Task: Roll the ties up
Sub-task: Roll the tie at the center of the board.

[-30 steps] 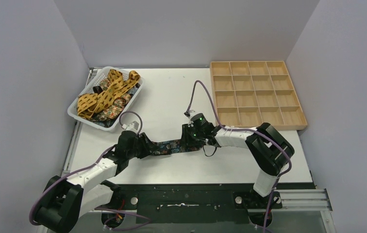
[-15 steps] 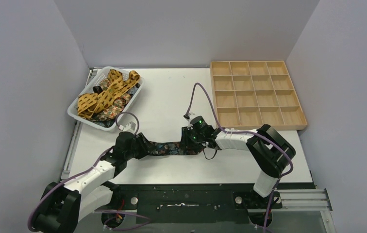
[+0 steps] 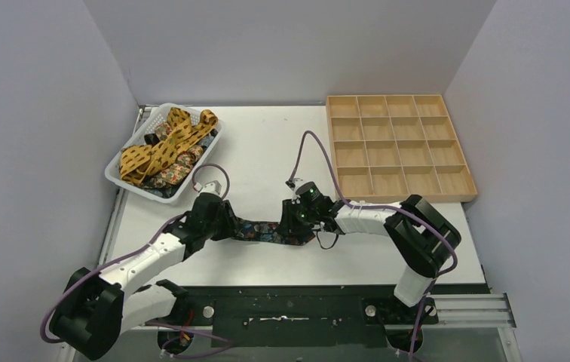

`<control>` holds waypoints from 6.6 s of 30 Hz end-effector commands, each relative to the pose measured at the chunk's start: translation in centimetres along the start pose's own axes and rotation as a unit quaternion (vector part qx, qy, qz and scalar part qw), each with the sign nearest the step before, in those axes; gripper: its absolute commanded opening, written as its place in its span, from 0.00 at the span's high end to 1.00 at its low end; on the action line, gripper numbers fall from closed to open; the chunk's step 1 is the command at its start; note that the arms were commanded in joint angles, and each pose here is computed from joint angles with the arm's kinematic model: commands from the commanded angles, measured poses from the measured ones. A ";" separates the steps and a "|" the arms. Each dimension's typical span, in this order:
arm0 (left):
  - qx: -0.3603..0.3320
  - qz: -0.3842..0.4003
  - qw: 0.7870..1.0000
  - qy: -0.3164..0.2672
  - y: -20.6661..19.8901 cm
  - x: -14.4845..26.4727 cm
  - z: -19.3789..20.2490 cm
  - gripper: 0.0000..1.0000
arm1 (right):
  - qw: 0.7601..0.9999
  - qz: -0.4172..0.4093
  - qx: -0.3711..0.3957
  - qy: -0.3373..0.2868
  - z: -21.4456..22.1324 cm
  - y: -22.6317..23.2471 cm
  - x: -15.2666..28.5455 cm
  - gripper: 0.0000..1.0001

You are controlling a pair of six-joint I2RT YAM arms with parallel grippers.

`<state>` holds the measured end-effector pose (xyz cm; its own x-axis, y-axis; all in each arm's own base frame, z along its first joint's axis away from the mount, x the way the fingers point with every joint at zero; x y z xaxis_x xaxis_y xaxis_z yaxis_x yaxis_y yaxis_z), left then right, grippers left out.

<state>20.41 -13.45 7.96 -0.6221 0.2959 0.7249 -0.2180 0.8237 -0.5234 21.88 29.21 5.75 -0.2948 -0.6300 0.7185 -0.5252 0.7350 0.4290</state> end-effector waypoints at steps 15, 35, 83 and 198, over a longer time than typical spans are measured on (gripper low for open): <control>-0.214 -0.156 0.959 -0.106 -4.5 2.4 -2.1 0.61 | 0.993 -0.049 -0.070 -0.076 -2.6 1.3 4.6 0.72; -0.342 -0.271 0.885 -0.164 -8.3 1.1 0.7 0.59 | 0.967 0.072 -0.189 -0.157 -2.5 -6.6 9.2 0.65; 0.062 0.071 0.994 -0.062 -3.6 5.2 -2.9 0.19 | 0.951 -0.028 0.267 -0.153 -8.0 1.8 4.3 0.00; 0.087 0.133 0.987 -0.011 -1.9 4.0 -1.1 0.18 | 0.961 0.037 0.207 -0.181 -2.9 6.2 8.9 0.00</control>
<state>18.39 -12.41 11.02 -0.6559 0.4007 0.6397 -0.2812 0.6568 -0.6997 17.48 30.66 15.60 -0.3725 -0.7690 0.5195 -0.9186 0.3851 -0.0887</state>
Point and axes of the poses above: each gripper's point midway between its finger pads, its own x axis back along the fingers, its own y axis along the line the jaws close on, z = x × y, the point moved 5 cm from there along x, back along the fingers, and after that the axes turned 9 degrees about x, right-handed, at the moved point
